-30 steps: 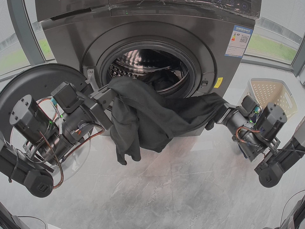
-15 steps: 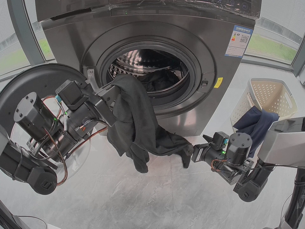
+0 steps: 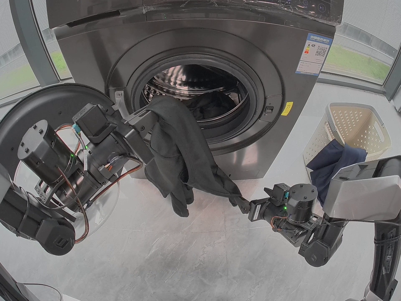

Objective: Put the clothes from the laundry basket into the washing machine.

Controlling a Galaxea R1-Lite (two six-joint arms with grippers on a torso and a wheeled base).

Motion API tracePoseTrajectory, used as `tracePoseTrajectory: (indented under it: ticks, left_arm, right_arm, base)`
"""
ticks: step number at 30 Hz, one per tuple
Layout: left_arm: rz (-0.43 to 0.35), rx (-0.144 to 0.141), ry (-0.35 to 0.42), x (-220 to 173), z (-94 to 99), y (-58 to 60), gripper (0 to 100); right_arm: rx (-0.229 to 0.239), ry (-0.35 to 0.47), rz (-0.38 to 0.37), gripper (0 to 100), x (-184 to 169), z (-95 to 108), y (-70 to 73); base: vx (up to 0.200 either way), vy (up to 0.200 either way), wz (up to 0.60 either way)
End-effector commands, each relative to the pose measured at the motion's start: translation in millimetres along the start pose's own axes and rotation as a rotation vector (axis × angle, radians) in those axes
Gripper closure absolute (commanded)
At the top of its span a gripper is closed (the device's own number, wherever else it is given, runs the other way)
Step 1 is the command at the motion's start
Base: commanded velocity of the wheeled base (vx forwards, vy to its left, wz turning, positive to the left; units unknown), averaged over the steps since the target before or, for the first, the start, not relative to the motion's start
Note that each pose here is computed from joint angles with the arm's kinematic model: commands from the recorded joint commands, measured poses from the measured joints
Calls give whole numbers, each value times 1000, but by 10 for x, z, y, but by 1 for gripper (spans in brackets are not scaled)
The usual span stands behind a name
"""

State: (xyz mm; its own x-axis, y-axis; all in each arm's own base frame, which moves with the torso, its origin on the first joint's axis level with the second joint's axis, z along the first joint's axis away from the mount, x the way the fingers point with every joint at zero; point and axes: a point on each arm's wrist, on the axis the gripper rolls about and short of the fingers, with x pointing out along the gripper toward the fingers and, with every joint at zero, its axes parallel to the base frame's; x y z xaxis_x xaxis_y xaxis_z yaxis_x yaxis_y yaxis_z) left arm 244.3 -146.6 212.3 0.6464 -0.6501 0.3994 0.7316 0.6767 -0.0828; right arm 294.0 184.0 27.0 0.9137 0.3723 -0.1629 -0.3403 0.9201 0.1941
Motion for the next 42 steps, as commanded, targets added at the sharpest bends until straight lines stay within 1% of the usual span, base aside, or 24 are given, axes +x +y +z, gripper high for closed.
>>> tracePoseTrajectory:
  ticks: [1,5,8,10,12,14,16,17,19,20,22,23,24,27,28,29,30,31,32,33,34,39,40,42]
  left_arm:
    - [5,4,-10,8,26,20,100]
    - [6,3,-7,6,18,21,100]
    - [5,3,-9,6,19,21,100]
    - [5,3,-6,5,14,17,100]
    - [1,0,-1,4,1,5,100]
    - [-3,-2,1,4,-5,-7,100]
    - [-3,-2,1,2,-6,-8,100]
    - [-5,-2,4,-3,-12,-12,100]
    - [-8,-3,2,0,-5,-18,100]
    - [-7,-2,2,-1,-4,-14,100]
    - [-8,1,-4,9,7,-14,100]
    - [-8,1,-4,9,7,-14,100]
    - [-11,2,-8,13,18,-15,100]
    - [-11,1,-12,17,29,-16,100]
    - [-11,1,-12,17,29,-16,100]
    - [-12,2,-14,20,32,-16,100]
    - [-12,2,-14,20,32,-16,100]
    - [-13,4,-21,32,46,-16,100]
    - [-13,4,-21,32,46,-16,100]
    - [-13,5,-23,35,49,-16,100]
    - [-13,5,-23,35,49,-16,100]
    - [-17,7,-20,37,38,-31,100]
    - [-19,10,-18,37,33,-40,100]
    - [-19,13,-18,37,33,-40,100]
  right_arm:
    - [-17,100,-34,0,-112,-216,-99]
    - [-34,201,-59,0,-292,-386,-176]
    - [-33,211,-63,0,-332,-385,-188]
    - [-26,191,-72,0,-319,-328,-217]
    - [-17,141,-72,0,-266,-215,-227]
    - [-10,70,-48,0,-160,-83,-165]
    - [-8,55,-40,0,-136,-54,-139]
    - [0,2,-8,0,-59,38,-35]
    - [3,-36,40,0,-7,94,121]
    - [3,-40,47,0,-2,100,147]
    - [5,-74,107,0,40,147,326]
    - [5,-77,115,0,42,150,351]
    - [2,-91,150,0,57,164,456]
    - [-15,-113,206,0,70,172,648]
    - [-16,-115,211,0,71,175,662]
    - [-24,-122,241,0,68,179,746]
    - [-24,-122,241,0,68,179,746]
    - [-30,-128,284,0,58,181,843]
    - [-30,-128,284,0,58,181,843]
    - [-31,-135,310,0,76,172,916]
    - [-30,-137,312,0,102,161,931]
    - [-46,-148,302,0,298,50,930]
    - [-47,-142,310,0,357,-22,944]
    - [-49,-134,324,0,373,-70,974]
  base:
    - [0,0,0]
    - [0,0,0]
    - [0,0,0]
    - [0,0,0]
    - [0,0,0]
    - [0,0,0]
    - [0,0,0]
    - [0,0,0]
    - [0,0,0]
    - [0,0,0]
    - [0,0,0]
    - [0,0,0]
    - [0,0,0]
    - [0,0,0]
    - [0,0,0]
    - [0,0,0]
    - [0,0,0]
    - [0,0,0]
    - [0,0,0]
    - [0,0,0]
    - [0,0,0]
    - [0,0,0]
    - [0,0,0]
    - [0,0,0]
